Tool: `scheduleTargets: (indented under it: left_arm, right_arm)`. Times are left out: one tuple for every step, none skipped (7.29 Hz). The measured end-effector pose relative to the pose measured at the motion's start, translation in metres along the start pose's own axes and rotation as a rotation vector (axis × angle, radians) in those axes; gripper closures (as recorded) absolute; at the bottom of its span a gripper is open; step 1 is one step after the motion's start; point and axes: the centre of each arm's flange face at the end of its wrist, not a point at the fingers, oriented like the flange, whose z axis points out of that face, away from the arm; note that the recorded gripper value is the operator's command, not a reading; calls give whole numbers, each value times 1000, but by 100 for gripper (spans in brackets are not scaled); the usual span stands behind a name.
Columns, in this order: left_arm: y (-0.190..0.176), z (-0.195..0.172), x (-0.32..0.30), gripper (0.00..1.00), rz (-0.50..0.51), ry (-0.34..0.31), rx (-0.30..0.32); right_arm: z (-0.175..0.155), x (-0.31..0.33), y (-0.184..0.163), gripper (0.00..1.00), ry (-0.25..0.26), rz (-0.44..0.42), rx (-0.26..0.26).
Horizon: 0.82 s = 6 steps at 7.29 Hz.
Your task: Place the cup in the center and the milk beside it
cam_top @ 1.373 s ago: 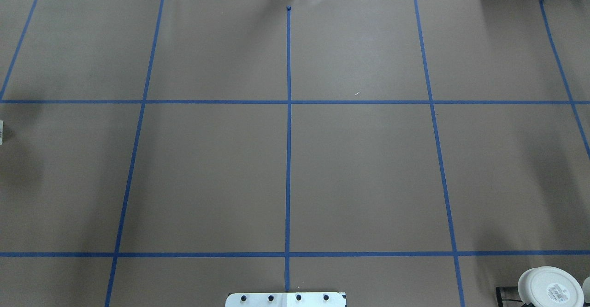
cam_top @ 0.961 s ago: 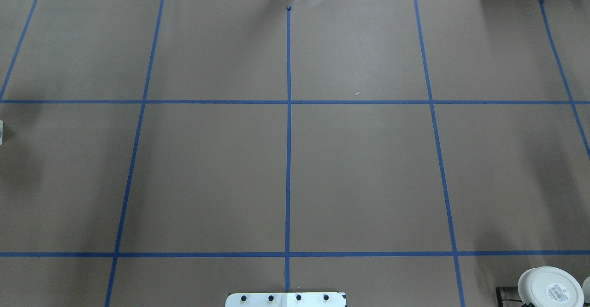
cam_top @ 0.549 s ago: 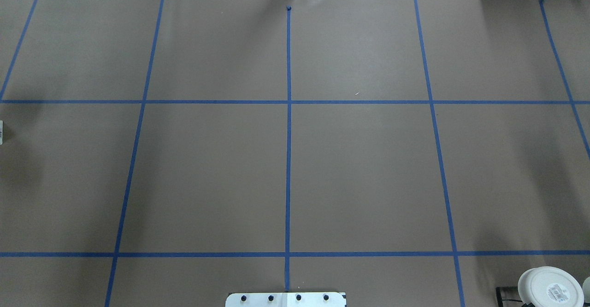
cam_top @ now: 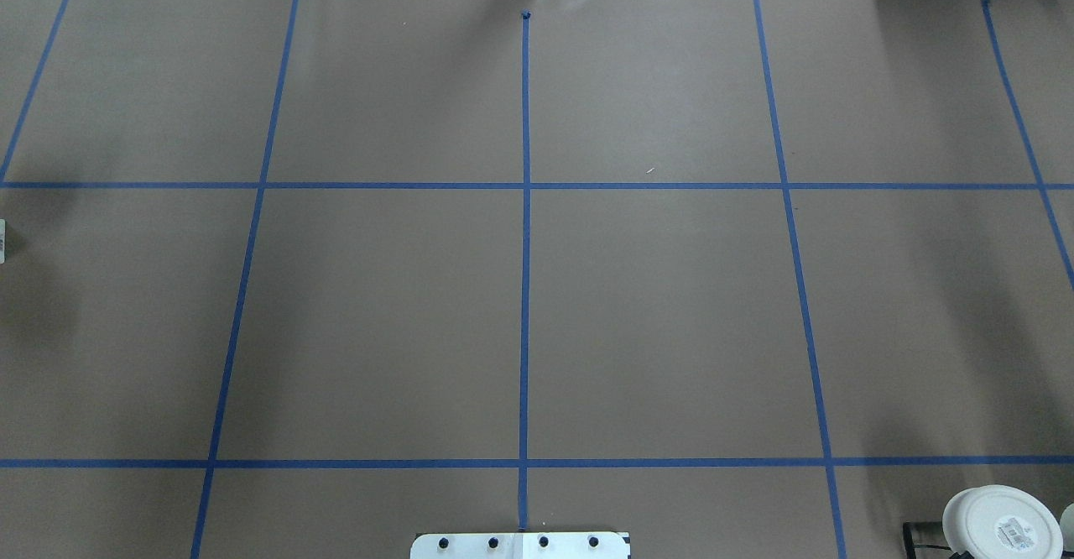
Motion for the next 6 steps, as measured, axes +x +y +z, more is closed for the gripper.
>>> scheduleTargets:
  left_arm:
    - [-8,-3,0,2,20,-6,39]
    - [-10,-4,1,2,17,-7,58]
    - [-10,-4,1,2,14,-8,65]
    - [-11,-5,1,2,12,-8,68]
    - [-11,-5,1,2,11,-8,69]
    - [-10,-5,1,2,14,-8,72]
  right_arm:
    - [1,0,-1,0,-8,-3,-1]
    - [3,1,-1,0,-11,-4,-4]
    - [10,7,-1,0,-12,-6,-5]
    - [28,22,-2,0,-14,-11,6]
    - [53,43,-1,1,-16,-8,21]
    - [79,62,2,5,-17,0,30]
